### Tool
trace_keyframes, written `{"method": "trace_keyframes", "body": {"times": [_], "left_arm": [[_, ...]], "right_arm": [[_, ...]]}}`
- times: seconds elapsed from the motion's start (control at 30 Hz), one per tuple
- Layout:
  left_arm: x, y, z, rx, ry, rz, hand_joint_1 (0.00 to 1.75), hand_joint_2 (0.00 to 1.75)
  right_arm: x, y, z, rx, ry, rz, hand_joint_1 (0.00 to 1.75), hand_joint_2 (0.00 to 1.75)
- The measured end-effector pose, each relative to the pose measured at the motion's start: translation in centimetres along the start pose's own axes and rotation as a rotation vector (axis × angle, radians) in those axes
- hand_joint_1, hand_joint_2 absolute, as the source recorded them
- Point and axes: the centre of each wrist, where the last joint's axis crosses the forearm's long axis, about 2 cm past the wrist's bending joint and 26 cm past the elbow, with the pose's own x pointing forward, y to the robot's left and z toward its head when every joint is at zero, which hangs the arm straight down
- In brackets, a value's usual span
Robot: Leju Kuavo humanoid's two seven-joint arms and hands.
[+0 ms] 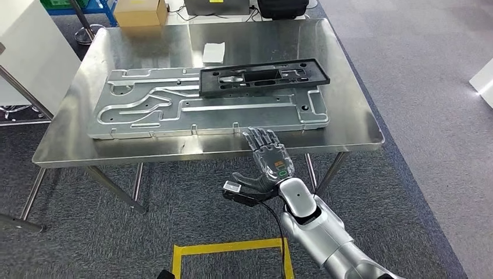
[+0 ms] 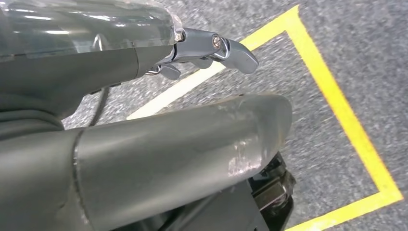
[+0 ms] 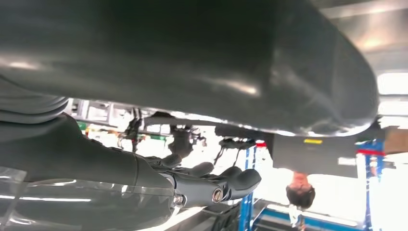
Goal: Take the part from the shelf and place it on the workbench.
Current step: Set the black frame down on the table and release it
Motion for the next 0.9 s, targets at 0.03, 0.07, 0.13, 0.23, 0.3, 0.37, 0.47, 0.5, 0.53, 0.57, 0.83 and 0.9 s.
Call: {"method": "trace_keyframes", "body": {"times": [0.03,0.07,0.13,0.23,0.3,0.37,0.47,0.5,0.53,0.57,0.83,0.9], "left_arm": [[0.0,0.1,0.0,0.002,0.001,-0.001,0.00,0.00],[0.0,0.1,0.0,0.004,0.001,-0.002,0.00,0.00],[0.1,0.3,-0.1,0.008,0.000,-0.005,0.00,0.00],[0.1,0.3,-0.1,0.011,0.003,-0.008,0.00,0.00],[0.1,0.3,-0.1,0.013,0.008,-0.011,0.00,0.00],[0.1,0.3,-0.1,0.017,0.013,-0.016,0.00,0.00],[0.0,0.3,-0.1,0.019,0.020,-0.026,0.00,0.00],[0.0,0.3,0.0,0.018,0.022,-0.030,0.00,0.00],[-0.1,0.2,0.0,0.018,0.025,-0.034,0.00,0.00],[-0.1,0.2,0.0,0.020,0.029,-0.038,0.00,0.00],[-1.3,-0.1,0.7,0.065,0.065,-0.044,0.00,0.00],[-1.9,-0.1,1.1,0.075,0.075,-0.047,0.00,0.00]], "right_arm": [[0.1,0.1,0.0,0.003,0.000,-0.003,0.00,0.00],[0.2,0.2,0.1,0.005,0.001,-0.006,0.00,0.00],[0.4,0.4,0.1,0.005,0.002,-0.011,0.00,0.00],[0.6,0.7,0.3,0.008,0.004,-0.021,0.00,0.00],[0.6,1.2,0.6,0.018,0.009,-0.030,0.00,0.00],[0.6,1.7,1.1,0.029,0.016,-0.041,0.00,0.00],[0.8,2.5,2.0,0.047,0.024,-0.055,0.00,0.00],[0.9,2.7,2.3,0.054,0.028,-0.063,0.00,0.00],[0.9,3.0,2.6,0.058,0.035,-0.075,0.00,0.00],[1.0,3.3,3.0,0.059,0.046,-0.095,0.00,0.00],[-1.1,9.4,12.7,0.119,0.339,-0.383,0.00,0.00],[-1.9,11.0,16.4,0.175,0.433,-0.416,0.00,0.00]]}}
